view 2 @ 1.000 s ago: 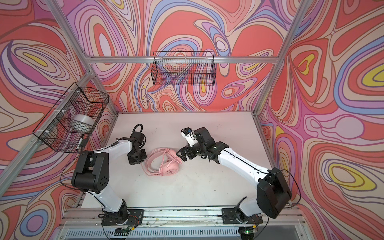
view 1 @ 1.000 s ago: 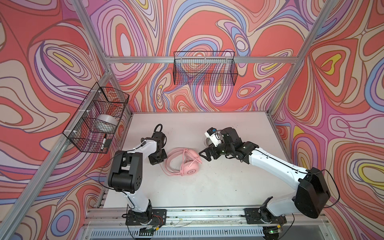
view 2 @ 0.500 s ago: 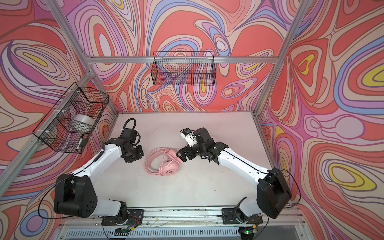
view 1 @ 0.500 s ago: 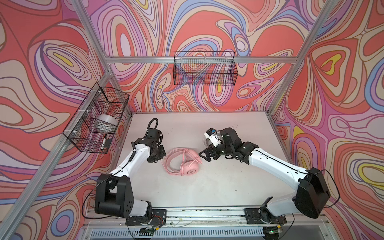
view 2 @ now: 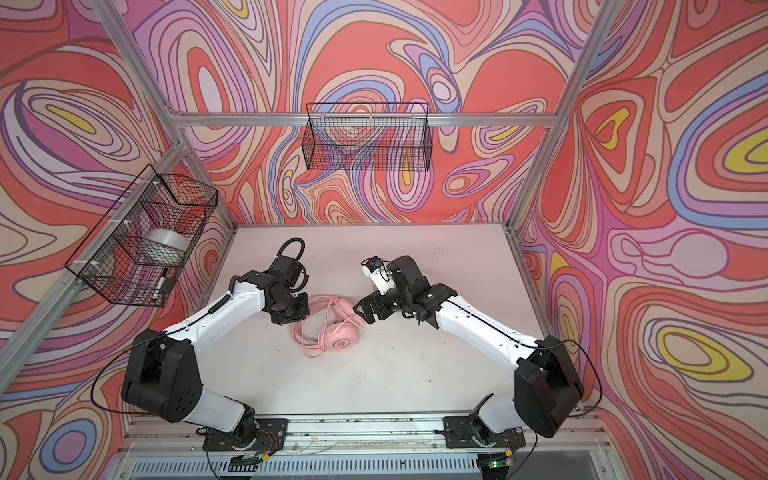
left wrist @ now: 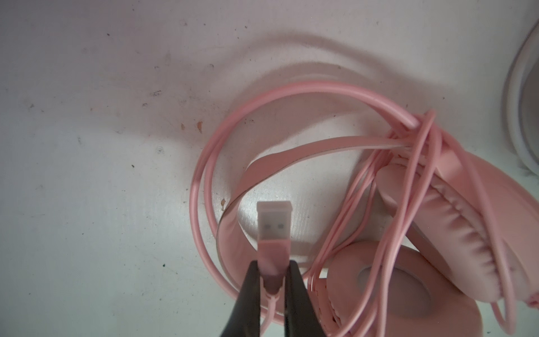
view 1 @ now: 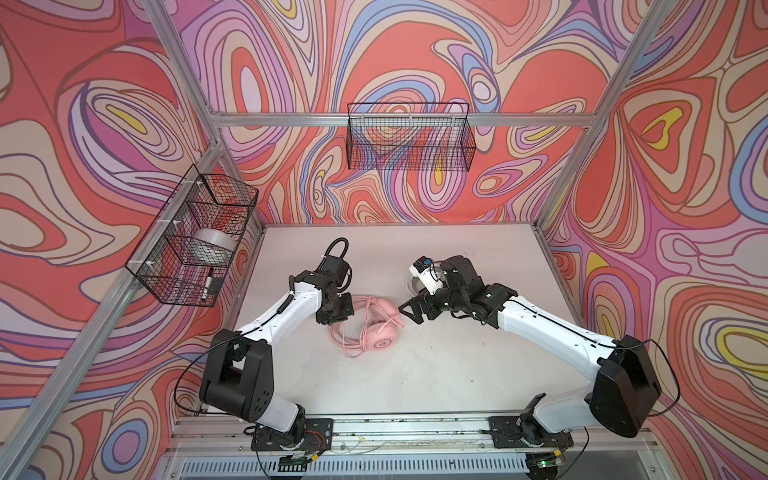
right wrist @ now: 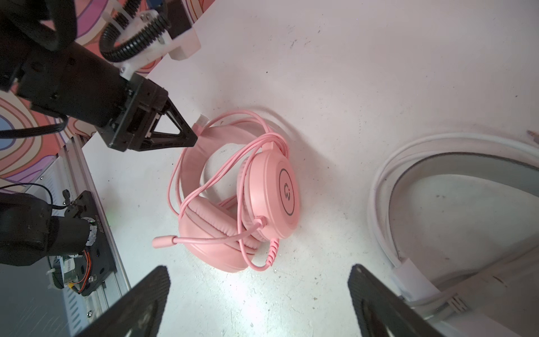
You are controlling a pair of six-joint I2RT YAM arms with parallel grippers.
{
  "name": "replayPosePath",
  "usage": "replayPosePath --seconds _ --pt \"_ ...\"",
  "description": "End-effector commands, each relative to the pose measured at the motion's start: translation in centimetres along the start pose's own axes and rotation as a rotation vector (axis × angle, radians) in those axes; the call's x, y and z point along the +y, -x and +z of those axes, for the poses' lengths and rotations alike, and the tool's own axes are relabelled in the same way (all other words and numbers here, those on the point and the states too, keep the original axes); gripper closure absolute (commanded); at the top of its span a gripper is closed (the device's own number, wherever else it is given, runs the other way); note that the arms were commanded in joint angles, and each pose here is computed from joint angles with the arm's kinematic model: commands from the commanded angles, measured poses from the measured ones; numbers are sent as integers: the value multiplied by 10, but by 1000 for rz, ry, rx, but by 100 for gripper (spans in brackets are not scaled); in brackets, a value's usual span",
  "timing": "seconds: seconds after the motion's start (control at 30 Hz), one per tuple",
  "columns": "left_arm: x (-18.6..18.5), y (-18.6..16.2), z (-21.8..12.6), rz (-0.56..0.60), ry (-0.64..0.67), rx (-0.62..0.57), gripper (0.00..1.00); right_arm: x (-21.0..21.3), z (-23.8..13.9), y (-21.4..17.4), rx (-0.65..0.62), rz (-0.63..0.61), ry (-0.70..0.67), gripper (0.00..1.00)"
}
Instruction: Wrap the headphones
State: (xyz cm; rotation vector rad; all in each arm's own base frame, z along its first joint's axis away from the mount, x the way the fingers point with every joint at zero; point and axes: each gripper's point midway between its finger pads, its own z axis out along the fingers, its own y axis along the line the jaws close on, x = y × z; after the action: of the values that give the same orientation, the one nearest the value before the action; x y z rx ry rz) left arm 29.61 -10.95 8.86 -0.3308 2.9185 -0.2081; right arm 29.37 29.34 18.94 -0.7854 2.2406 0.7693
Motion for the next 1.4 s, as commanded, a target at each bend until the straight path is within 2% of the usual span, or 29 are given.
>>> replayPosePath --seconds 0.0,0.3,0.53,0.93,1.37 --pt "-10 6 5 -1 -15 12 100 3 -6 3 -15 -21 -8 1" --pt "-41 7 22 82 -45 77 100 0 -3 2 -7 -27 -18 1" --pt "-39 3 38 109 -6 143 100 -1 -1 3 -4 -37 -21 2" --pt "-36 11 35 118 44 141 72 -3 3 4 4 -45 -27 2" --pt "-34 21 21 116 77 107 62 -3 1 7 -4 -59 -34 1"
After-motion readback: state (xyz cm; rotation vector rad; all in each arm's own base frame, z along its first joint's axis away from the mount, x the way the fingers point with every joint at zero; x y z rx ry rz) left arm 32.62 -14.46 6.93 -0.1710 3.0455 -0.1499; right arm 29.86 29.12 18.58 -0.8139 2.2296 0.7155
